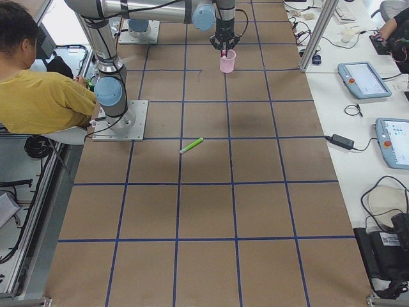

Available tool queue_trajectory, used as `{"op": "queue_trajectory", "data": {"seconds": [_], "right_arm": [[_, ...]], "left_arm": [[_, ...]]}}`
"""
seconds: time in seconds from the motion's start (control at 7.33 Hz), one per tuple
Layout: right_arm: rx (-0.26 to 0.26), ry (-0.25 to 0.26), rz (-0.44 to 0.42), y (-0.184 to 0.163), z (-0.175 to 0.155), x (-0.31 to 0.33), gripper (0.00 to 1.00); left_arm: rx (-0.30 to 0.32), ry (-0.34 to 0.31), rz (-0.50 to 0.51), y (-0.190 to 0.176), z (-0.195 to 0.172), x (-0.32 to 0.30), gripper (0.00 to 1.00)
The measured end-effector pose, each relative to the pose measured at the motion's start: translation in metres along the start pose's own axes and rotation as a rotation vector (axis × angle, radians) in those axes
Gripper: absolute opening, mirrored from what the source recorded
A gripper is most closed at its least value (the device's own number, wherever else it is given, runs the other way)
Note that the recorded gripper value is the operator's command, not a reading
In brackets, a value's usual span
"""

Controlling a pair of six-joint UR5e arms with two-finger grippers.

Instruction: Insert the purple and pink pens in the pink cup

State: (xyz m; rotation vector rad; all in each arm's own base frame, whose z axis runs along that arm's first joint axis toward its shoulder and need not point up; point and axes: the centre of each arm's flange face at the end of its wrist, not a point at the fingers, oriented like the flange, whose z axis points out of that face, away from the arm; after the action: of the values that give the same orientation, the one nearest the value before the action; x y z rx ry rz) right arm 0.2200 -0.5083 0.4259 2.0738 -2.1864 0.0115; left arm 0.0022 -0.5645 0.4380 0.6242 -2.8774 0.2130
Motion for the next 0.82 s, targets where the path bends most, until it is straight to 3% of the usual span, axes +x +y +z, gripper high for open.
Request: {"op": "queue_trajectory", "data": {"seconds": [0.41, 0.82], "right_arm": [[-0.118, 0.106, 0.13, -0.095, 0.029, -0.022, 0.05], [-0.199, 0.153, 0.207, -0.159, 0.064, -0.029, 0.05]], "left_arm": [[0.003, 0.002, 0.009, 0.003, -0.002, 0.006, 0.04], [0.001, 0.002, 0.011, 0.004, -0.001, 0.006, 0.04]]}}
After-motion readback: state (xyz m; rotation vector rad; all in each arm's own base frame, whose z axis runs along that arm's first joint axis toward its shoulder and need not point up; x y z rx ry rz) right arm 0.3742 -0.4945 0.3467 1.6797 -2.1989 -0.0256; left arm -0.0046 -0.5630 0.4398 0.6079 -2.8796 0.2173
